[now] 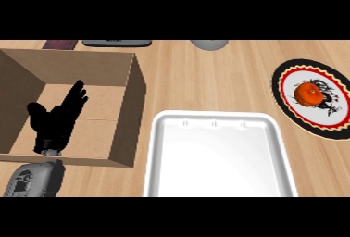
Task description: Pick the squash from the tray and place it in the plate
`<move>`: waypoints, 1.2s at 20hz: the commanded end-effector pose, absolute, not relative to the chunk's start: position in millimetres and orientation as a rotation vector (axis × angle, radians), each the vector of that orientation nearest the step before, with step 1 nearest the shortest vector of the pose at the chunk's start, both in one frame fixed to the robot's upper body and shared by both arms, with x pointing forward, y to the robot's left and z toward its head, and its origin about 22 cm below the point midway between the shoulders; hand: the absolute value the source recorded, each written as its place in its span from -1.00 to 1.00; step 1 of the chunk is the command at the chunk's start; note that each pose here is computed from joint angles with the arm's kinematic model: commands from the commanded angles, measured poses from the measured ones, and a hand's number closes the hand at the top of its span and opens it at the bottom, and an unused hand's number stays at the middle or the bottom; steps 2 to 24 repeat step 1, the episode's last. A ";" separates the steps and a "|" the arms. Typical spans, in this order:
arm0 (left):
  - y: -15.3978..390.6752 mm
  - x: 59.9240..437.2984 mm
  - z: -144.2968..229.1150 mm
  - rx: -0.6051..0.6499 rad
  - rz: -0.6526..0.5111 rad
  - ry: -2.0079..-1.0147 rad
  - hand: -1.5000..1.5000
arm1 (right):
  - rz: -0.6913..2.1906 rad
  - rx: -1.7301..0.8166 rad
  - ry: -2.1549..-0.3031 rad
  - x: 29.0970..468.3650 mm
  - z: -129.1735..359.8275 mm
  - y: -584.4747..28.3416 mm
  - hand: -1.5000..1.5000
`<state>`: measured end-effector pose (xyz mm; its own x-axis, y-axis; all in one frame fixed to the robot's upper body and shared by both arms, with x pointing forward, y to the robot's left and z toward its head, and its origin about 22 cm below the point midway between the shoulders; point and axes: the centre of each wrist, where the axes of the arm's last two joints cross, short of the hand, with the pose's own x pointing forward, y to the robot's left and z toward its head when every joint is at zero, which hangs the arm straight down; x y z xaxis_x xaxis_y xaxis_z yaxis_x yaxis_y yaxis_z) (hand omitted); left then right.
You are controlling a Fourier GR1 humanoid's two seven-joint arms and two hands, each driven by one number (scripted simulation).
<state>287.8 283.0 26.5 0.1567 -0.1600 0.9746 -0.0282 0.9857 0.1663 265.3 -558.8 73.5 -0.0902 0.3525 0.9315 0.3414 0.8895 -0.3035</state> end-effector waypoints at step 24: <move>271.8 290.6 23.2 0.142 -0.079 -1.415 0.00 | 0.015 -0.577 -1.653 234.3 44.7 -566.6 -1.00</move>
